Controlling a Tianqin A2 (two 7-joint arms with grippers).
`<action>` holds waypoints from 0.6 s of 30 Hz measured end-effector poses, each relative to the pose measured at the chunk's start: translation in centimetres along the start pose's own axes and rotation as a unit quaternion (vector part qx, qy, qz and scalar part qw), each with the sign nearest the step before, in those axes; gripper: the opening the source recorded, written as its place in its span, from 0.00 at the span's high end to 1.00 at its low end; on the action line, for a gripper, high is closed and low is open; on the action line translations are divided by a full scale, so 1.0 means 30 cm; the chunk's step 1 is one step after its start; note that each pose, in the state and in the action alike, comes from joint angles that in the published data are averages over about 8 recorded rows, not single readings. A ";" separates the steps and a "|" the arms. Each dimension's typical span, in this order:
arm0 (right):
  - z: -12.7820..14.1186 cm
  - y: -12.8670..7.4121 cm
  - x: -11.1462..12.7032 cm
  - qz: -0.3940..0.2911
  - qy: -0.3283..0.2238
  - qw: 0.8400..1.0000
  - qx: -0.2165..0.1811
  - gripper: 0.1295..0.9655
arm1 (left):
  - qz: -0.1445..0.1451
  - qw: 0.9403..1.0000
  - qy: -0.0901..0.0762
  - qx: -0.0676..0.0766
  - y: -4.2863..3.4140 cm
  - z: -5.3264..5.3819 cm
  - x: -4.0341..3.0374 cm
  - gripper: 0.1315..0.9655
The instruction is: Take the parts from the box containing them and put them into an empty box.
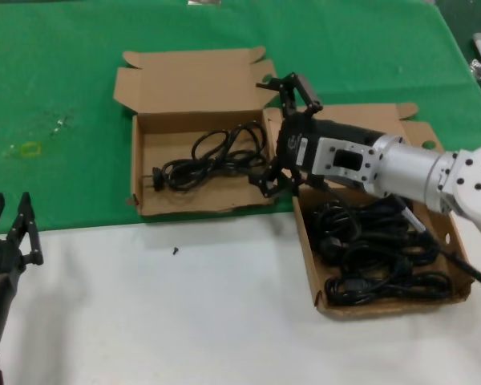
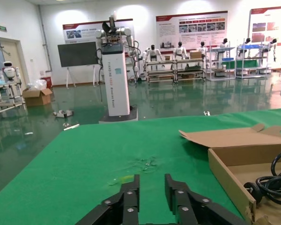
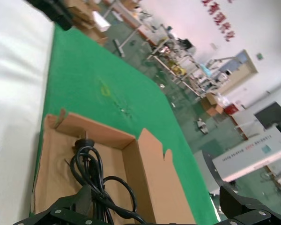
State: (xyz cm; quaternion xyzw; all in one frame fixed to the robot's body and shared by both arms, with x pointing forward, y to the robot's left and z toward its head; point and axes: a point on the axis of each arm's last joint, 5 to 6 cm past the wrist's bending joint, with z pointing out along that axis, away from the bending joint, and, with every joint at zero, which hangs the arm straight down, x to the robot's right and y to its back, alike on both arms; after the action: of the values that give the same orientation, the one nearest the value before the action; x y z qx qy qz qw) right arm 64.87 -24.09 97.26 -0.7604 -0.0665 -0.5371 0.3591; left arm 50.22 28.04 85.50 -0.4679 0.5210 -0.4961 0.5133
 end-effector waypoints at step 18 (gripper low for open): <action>-0.059 0.013 -0.144 0.140 0.082 0.987 -0.004 0.00 | 0.000 1.000 0.000 0.000 0.000 0.000 0.000 0.56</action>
State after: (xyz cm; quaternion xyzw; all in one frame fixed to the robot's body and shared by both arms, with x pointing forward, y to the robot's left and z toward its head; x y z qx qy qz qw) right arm 61.89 -24.24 93.65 -0.7173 0.0724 -0.5421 0.4316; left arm 50.22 28.04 85.50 -0.4678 0.5211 -0.4960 0.5134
